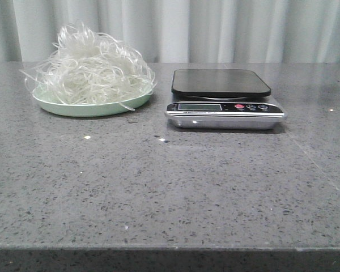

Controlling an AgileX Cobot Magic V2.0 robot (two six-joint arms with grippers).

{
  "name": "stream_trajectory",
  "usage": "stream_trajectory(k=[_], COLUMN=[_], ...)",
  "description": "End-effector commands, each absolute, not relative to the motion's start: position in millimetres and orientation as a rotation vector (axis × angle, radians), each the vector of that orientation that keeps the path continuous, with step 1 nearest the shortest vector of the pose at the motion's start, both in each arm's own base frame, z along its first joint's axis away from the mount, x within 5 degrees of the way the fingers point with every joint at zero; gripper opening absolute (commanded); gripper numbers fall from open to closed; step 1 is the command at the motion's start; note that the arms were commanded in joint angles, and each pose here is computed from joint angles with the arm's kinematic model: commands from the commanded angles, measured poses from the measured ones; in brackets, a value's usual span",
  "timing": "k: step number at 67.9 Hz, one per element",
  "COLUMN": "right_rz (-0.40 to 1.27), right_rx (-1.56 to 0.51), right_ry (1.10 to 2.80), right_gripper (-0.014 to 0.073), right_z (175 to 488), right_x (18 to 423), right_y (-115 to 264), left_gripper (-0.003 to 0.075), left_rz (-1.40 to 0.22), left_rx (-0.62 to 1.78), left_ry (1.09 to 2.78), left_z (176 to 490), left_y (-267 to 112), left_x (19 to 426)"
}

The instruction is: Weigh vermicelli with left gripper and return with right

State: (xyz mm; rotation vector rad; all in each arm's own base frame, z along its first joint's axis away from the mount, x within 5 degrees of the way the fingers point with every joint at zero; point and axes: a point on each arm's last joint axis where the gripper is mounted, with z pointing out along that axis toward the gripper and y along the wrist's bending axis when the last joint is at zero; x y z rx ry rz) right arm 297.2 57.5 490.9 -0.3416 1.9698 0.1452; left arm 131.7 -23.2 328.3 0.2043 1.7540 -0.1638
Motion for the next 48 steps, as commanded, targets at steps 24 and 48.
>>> stream_trajectory(k=[24, 48], right_rz=[0.067, 0.04], right_rx=[-0.147, -0.095], right_ry=[1.612, 1.407], right_gripper=[0.0154, 0.0154], right_z=[424.7, 346.1], right_x=[169.1, 92.3], right_y=[19.6, 8.5], left_gripper=[0.0137, 0.0137], left_rz=[-0.143, -0.143], left_rx=[0.125, 0.125], left_ry=[1.633, 1.633], left_z=[348.2, 348.2], left_y=[-18.6, -18.6], left_x=[132.4, 132.4])
